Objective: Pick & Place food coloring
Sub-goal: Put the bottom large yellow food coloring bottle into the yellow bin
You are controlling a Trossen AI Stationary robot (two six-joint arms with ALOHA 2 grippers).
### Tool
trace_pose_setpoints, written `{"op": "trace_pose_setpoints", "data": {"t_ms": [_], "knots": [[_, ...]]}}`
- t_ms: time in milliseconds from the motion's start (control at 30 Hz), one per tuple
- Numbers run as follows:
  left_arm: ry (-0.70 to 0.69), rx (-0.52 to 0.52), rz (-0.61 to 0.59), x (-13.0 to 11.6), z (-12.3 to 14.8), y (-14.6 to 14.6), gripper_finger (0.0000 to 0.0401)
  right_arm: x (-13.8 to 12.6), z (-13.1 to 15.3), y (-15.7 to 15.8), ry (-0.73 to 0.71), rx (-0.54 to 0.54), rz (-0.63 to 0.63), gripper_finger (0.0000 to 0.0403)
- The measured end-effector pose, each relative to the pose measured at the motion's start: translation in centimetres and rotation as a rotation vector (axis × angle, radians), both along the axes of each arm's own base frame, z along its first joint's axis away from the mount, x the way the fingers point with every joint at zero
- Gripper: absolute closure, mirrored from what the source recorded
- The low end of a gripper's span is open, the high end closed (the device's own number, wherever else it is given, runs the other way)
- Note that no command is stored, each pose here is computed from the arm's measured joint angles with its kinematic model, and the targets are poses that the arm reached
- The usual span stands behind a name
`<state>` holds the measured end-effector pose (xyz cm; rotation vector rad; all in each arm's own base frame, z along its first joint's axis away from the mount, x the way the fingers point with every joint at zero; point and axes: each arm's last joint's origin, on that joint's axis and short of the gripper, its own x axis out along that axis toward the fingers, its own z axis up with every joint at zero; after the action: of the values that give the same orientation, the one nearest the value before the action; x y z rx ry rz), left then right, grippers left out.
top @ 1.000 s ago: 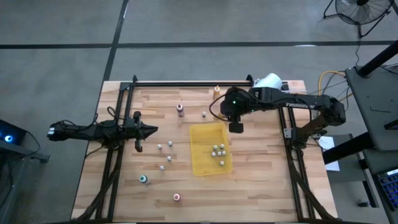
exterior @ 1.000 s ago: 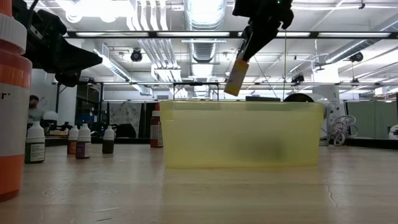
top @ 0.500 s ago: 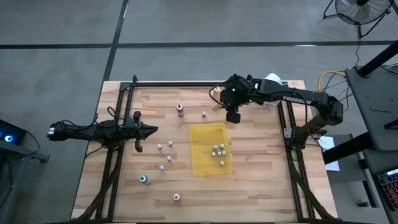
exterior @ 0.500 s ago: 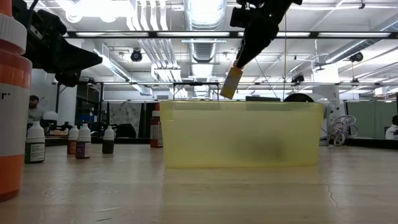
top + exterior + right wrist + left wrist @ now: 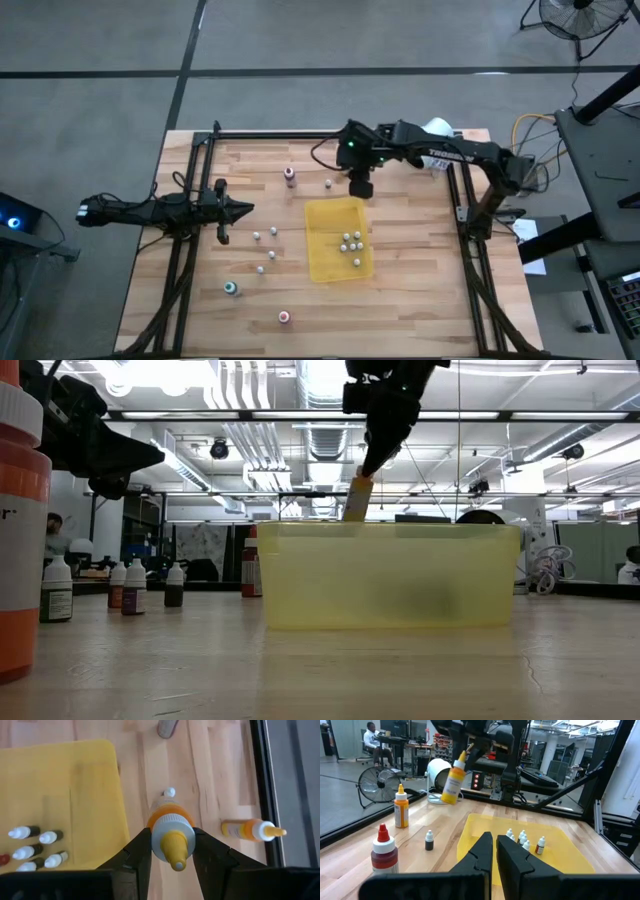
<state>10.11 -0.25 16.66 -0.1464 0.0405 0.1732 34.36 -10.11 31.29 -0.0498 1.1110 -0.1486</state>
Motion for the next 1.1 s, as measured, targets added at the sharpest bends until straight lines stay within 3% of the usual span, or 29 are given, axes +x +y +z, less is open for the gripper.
{"op": "trace_pose_setpoints", "data": {"t_ms": [267, 567, 1100], "knots": [[0.000, 0.000, 0.000, 0.0, 0.0, 0.0, 0.0401, 1.7, 0.2, 0.2, 0.159, 0.037, 0.038, 0.0294], [0.000, 0.000, 0.000, 0.0, 0.0, 0.0, 0.0401, 1.8, -0.2, 1.4, 0.158, 0.104, 0.077, 0.0294], [0.000, 0.000, 0.000, 0.0, 0.0, 0.0, 0.0401, 1.9, -1.4, 3.0, 0.205, 0.129, 0.103, 0.0294]]}}
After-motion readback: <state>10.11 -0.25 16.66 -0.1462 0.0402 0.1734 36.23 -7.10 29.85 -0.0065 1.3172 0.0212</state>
